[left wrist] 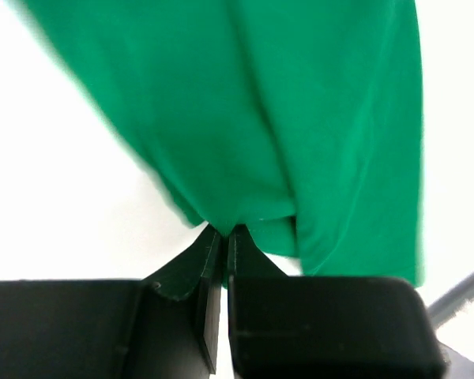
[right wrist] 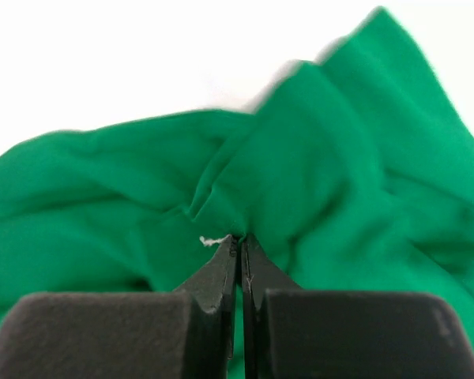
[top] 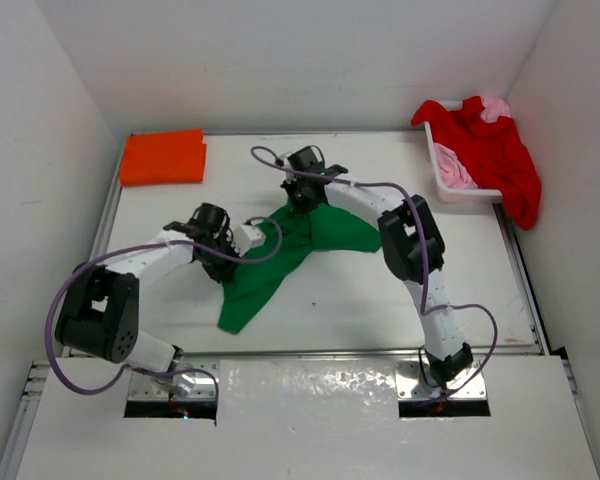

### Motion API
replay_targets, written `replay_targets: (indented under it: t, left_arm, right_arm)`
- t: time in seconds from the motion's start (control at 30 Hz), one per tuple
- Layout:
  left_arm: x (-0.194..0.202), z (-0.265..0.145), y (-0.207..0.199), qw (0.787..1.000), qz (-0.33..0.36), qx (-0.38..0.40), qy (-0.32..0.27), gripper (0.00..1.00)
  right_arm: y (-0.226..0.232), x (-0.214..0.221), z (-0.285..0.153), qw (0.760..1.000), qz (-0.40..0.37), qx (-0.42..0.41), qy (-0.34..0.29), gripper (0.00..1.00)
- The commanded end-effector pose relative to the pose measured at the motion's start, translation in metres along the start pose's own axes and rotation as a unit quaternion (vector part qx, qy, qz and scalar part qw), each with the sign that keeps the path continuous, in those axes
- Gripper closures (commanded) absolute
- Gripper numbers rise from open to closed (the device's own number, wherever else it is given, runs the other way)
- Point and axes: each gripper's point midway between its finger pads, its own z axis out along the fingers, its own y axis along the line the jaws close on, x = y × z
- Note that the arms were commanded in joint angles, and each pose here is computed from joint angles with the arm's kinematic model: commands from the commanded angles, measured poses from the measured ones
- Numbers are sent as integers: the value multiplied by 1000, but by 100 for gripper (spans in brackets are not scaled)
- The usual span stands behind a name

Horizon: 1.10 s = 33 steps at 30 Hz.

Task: Fold and stack the t-shirts
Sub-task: Flatten out the tshirt

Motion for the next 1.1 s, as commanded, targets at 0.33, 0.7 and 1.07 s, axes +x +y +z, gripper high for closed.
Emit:
replay_targets:
  t: [0.33, 0.7, 1.07]
  left_arm:
    - [-101, -115, 52, 986, 0, -49, -159, 100]
    - [-131, -188, 66, 970, 50, -118, -205, 100]
    - [-34, -100, 29, 992, 77, -67, -68, 100]
  right_arm:
    - [-107, -69, -212, 960, 129, 17, -247, 100]
    - [-166, -25, -299, 932, 196, 61, -298, 97]
    - [-97, -26, -123, 971, 204, -5, -122, 32]
